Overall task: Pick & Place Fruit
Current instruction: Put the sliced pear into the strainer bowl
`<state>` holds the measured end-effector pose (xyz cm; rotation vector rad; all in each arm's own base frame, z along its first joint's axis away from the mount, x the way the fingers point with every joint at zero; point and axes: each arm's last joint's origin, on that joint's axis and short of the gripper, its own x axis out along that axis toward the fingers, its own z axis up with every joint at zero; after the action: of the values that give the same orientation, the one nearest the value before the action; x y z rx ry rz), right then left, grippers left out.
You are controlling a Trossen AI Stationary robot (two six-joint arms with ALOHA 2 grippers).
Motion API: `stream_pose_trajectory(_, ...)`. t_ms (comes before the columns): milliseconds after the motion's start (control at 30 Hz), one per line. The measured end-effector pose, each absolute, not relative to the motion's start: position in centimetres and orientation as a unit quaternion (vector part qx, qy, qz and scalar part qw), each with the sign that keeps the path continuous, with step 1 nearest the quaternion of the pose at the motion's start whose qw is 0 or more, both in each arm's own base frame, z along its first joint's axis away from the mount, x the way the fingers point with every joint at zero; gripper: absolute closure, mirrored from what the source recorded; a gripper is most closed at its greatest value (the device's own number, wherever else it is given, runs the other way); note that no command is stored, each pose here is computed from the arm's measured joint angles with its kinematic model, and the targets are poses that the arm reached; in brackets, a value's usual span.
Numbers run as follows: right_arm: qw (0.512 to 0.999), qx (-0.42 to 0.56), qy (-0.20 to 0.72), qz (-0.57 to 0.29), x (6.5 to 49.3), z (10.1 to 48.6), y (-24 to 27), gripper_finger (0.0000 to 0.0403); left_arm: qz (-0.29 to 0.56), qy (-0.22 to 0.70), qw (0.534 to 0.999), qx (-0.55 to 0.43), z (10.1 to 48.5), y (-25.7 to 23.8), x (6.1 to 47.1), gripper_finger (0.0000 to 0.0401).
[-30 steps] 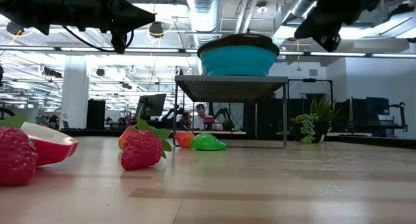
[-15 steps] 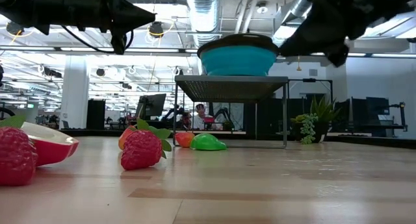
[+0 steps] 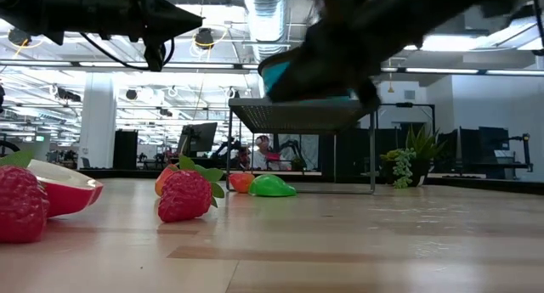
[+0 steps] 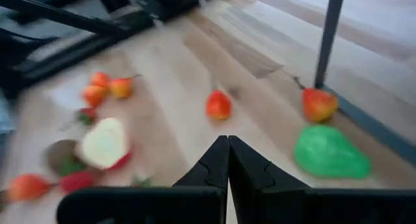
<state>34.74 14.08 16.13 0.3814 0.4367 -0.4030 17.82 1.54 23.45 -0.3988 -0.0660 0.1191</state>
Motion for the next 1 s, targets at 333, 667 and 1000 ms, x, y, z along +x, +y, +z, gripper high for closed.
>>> stream_pose_trajectory(333,0.871,0.206,0.303,-0.328,39.3,14.5,10.5,0.0403,0.055,-0.032,0.978,-0.198,23.4,1.4,17.8,0.0399)
stream_pose_trajectory(667,0.867,0.238,0.3,-0.319,40.0,15.0,9.6,0.0403,0.055,-0.031,0.978,-0.198,23.4,1.4,17.8,0.0399)
stream_pose_trajectory(1000,0.859,0.262,0.326,-0.295,40.1,14.8,9.1,0.0403,0.055,-0.032,0.978,-0.198,23.4,1.4,17.8,0.0399)
